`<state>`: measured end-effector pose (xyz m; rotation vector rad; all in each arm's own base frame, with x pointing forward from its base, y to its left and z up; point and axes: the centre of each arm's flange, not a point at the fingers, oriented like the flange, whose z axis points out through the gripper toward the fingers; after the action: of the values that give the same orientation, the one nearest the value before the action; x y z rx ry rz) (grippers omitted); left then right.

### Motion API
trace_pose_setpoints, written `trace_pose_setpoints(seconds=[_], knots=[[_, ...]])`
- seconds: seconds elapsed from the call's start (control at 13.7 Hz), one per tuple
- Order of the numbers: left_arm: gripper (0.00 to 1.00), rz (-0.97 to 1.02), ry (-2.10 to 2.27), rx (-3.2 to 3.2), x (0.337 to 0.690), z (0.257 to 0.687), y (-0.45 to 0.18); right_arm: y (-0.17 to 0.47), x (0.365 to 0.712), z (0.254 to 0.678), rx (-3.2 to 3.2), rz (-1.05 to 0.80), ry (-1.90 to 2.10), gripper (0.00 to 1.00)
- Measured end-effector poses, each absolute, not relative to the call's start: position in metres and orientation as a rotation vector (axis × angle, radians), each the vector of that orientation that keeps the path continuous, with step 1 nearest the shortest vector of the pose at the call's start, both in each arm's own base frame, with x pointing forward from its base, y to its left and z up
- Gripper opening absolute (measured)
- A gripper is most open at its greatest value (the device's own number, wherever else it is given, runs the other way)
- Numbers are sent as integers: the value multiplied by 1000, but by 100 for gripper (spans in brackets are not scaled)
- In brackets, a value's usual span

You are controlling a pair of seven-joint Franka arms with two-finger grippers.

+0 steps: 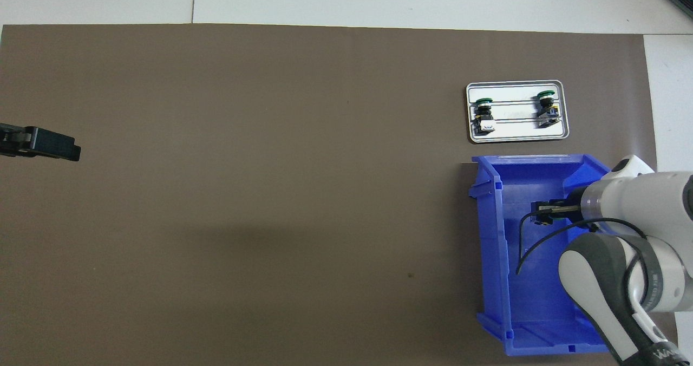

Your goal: Place and press button with both arms

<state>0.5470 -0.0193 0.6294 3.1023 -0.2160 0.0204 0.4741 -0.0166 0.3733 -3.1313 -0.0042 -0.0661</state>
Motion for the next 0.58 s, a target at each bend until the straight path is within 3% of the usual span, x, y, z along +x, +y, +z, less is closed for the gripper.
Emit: trace_pose_setpoints(seconds=[0.44, 0.58], knots=[[100, 20, -216, 3102, 547, 629, -19, -18, 457, 345, -3131, -33, 5, 37], [100, 20, -216, 3102, 547, 629, -19, -19, 456, 344, -3130, -29, 7, 54]])
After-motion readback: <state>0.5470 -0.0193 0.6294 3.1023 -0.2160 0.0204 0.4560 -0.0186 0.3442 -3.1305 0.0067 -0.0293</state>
